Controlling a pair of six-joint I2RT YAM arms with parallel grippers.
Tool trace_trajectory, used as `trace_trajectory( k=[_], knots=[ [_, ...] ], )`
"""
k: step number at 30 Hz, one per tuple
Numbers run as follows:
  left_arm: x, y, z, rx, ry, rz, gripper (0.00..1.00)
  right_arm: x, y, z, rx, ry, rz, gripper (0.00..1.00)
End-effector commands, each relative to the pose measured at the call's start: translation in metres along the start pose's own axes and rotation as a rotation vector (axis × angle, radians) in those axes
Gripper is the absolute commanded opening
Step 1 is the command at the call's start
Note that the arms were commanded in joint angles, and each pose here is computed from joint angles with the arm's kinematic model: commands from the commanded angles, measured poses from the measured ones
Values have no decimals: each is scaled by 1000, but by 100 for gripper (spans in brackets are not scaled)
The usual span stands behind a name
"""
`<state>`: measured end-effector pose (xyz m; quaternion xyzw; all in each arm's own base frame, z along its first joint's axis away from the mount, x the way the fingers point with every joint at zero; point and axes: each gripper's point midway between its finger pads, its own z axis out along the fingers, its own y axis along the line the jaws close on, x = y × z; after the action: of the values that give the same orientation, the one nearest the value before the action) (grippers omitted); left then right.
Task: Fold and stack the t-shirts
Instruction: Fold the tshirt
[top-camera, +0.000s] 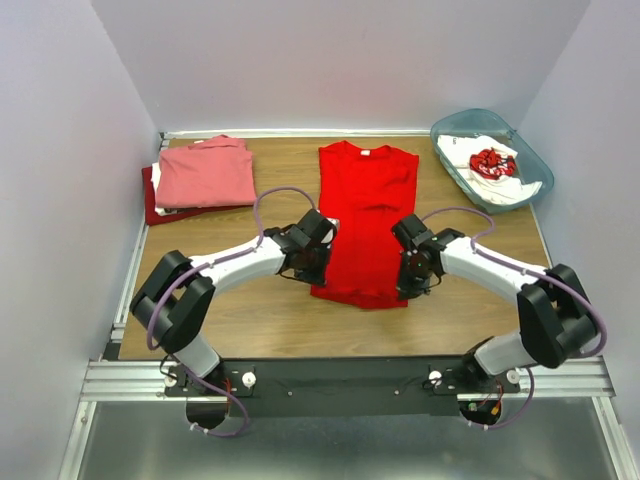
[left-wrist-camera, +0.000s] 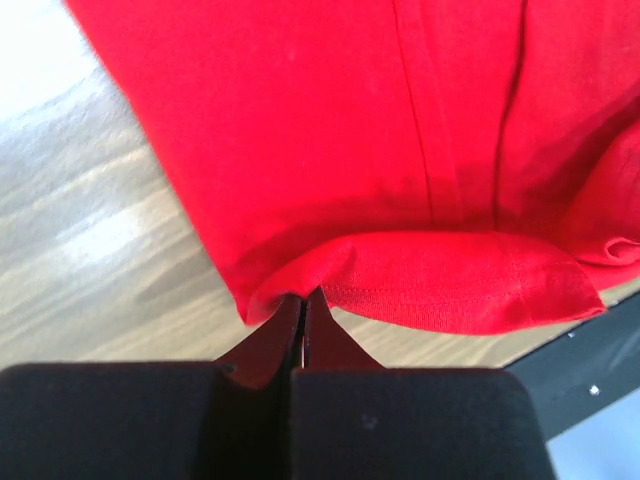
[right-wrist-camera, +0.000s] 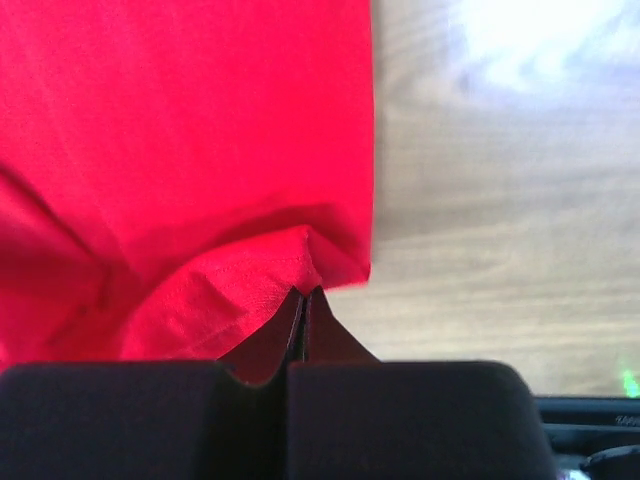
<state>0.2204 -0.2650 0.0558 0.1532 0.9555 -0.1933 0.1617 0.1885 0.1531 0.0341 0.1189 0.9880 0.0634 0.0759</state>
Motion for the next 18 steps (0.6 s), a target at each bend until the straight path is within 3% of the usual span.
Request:
trace_trajectory(
  k=[1,18],
  knots=[
    [-23,0,8,-15,-45,38,0,-48,12,-1,22,-164,-7,1],
    [-94,20,17,-50,-135,-6,0,-135,16,-3,88,-290,-9,1]
  ],
)
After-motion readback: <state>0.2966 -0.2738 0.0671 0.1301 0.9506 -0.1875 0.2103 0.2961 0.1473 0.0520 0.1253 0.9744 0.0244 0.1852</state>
